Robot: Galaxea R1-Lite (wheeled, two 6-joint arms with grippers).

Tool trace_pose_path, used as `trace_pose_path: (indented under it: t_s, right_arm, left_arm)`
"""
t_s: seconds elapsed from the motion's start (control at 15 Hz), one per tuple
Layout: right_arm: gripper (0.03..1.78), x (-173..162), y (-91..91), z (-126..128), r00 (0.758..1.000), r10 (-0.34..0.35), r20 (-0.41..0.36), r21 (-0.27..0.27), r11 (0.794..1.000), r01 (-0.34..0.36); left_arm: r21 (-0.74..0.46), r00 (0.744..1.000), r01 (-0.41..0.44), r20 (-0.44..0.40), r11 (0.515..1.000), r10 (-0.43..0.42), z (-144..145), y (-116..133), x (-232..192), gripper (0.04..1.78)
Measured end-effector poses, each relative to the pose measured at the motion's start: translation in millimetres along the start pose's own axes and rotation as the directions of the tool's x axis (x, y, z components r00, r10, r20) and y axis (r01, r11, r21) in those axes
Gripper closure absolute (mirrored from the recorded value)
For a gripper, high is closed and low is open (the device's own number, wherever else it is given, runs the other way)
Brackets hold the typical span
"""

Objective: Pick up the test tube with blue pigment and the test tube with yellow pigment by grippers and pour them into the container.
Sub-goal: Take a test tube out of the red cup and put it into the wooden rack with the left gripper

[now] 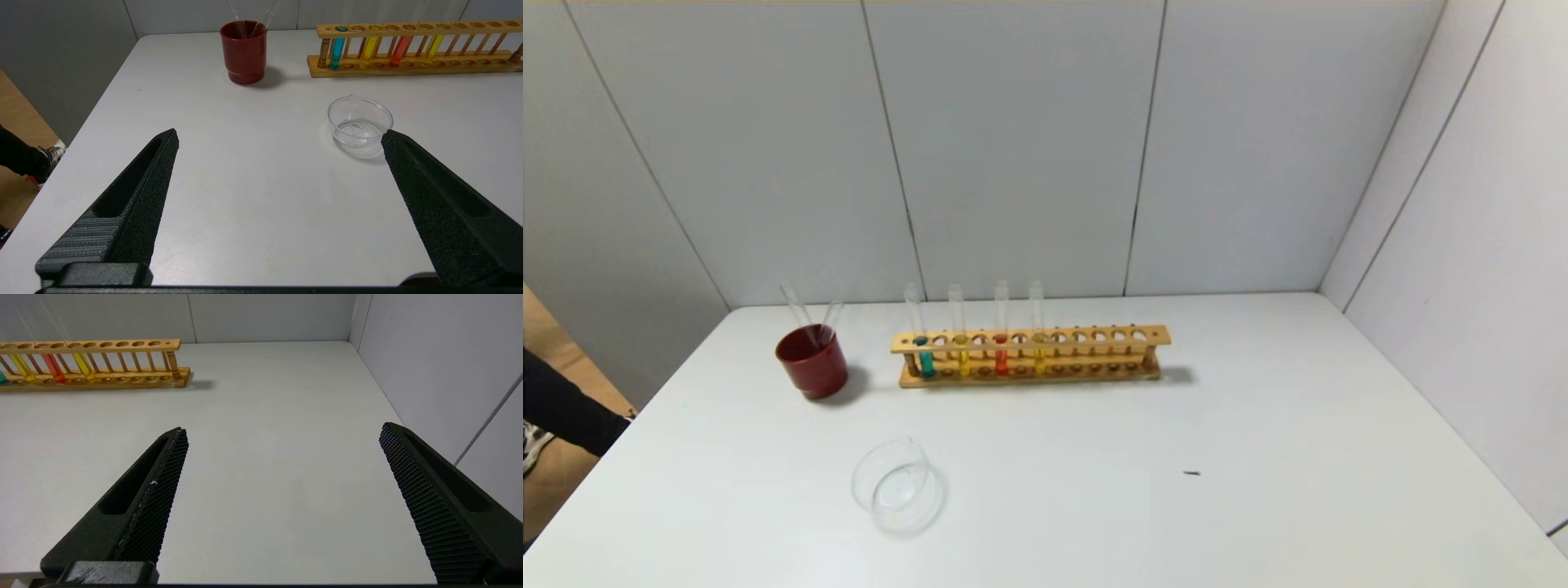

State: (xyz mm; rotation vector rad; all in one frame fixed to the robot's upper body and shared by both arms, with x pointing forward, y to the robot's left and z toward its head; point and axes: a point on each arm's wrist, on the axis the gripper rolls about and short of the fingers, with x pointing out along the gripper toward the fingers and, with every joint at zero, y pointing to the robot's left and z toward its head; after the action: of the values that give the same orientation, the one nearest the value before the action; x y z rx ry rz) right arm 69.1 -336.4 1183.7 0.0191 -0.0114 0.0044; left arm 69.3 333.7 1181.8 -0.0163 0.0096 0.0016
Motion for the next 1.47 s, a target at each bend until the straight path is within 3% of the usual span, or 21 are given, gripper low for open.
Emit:
trace_pose_path:
  t_s: [1.07,1.47]
  right_arm:
    - [0.10,0,0.0,0,1.000,0.000,0.000,0.000,1.000,0.000]
    - [0.10,0,0.0,0,1.000,0.000,0.000,0.000,1.000,0.000]
  left_arm:
    - [0.004,1.000,-0.006,0.006,1.000,0.006,2,0,0,0.07]
    - [0.017,0.999,0.009,0.049,1.000,-0.009,37,-1,-11,0.07]
